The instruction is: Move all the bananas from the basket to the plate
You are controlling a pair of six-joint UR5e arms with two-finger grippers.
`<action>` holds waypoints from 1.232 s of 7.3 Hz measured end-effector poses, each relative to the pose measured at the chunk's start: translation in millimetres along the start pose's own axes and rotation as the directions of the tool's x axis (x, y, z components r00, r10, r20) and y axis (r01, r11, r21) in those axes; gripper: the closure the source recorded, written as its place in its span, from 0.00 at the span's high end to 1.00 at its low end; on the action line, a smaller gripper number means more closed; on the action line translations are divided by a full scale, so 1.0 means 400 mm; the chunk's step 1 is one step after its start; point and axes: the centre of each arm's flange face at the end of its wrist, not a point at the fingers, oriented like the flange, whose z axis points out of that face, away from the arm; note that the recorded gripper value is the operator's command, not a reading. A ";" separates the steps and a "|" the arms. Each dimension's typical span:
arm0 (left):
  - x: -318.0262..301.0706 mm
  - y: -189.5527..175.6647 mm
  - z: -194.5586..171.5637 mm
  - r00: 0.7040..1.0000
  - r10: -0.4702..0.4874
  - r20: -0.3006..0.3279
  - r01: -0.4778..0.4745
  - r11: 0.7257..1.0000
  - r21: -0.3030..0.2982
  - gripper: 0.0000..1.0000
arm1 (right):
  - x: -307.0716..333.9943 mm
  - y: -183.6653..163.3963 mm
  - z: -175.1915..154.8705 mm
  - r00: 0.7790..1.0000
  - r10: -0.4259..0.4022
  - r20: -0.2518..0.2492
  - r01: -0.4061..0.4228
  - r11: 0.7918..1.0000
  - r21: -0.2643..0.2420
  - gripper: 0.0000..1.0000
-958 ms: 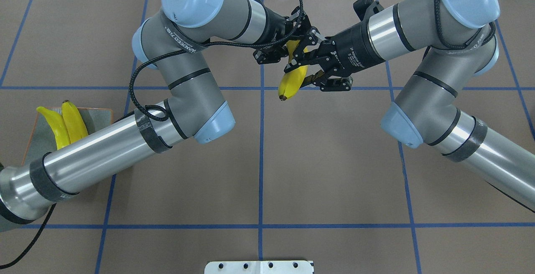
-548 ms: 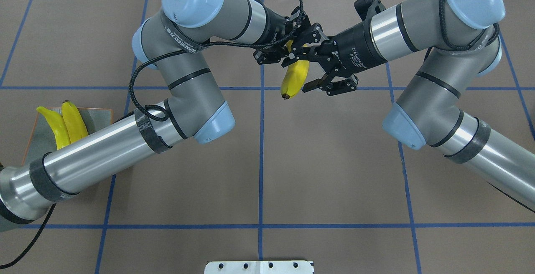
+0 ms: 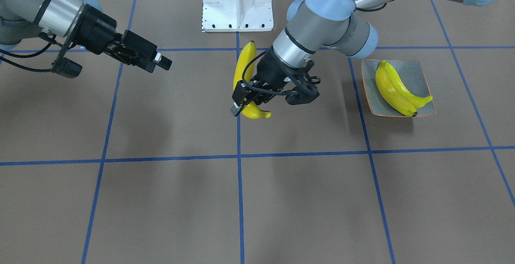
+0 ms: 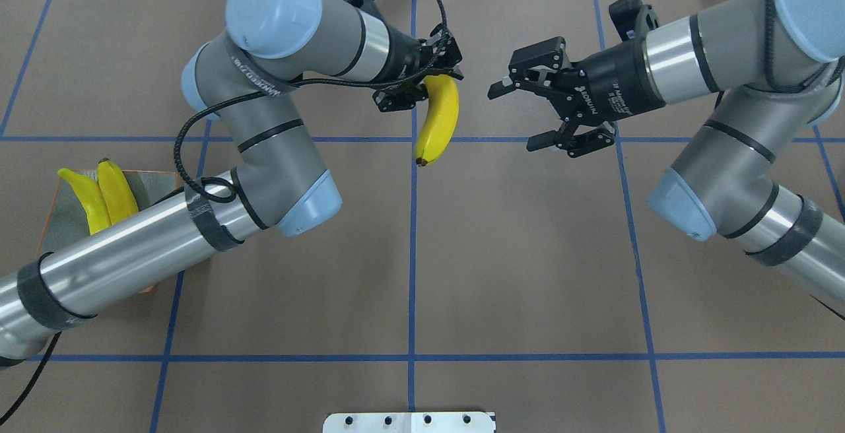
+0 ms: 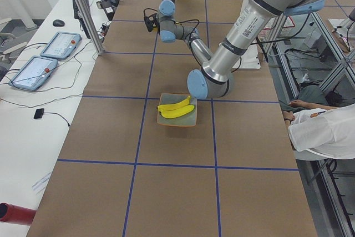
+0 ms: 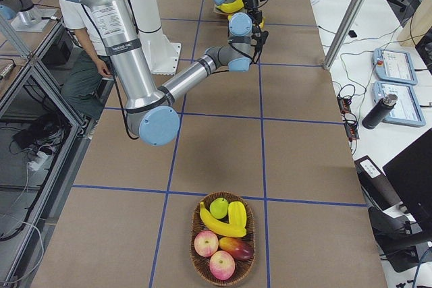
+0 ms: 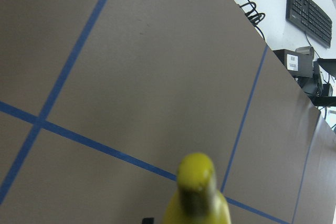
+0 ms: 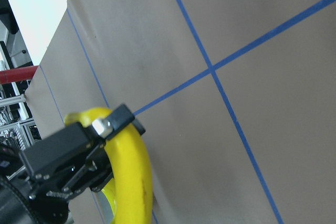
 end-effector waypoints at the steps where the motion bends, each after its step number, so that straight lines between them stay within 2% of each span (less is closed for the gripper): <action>1: -0.102 -0.021 -0.075 1.000 -0.006 0.019 0.006 1.000 0.016 0.00 | 0.029 -0.048 -0.045 1.000 -0.024 0.000 0.024 0.998 0.058 1.00; 2: -0.172 -0.048 -0.137 0.998 -0.018 0.053 0.016 0.999 0.043 0.00 | 0.083 -0.097 -0.099 0.997 -0.074 -0.021 0.076 0.990 0.117 1.00; 3: -0.218 -0.070 -0.188 0.994 -0.010 0.110 0.003 0.997 0.071 0.00 | 0.156 -0.141 -0.155 0.989 -0.134 -0.063 0.142 0.976 0.164 1.00; 4: -0.252 -0.078 -0.227 0.981 0.022 0.192 -0.039 0.996 0.086 0.00 | 0.224 -0.173 -0.202 0.977 -0.185 -0.108 0.203 0.960 0.194 1.00; 5: -0.280 -0.079 -0.253 0.957 0.054 0.284 -0.083 0.992 0.091 0.00 | 0.272 -0.195 -0.234 0.966 -0.214 -0.142 0.242 0.946 0.217 1.00; 7: -0.334 -0.091 -0.261 0.892 0.095 0.441 -0.152 0.984 0.097 0.00 | 0.322 -0.221 -0.258 0.958 -0.226 -0.179 0.267 0.928 0.259 1.00; 9: -0.427 -0.115 -0.279 0.825 0.149 0.545 -0.221 0.973 0.068 0.00 | 0.350 -0.251 -0.253 0.952 -0.227 -0.206 0.281 0.915 0.288 1.00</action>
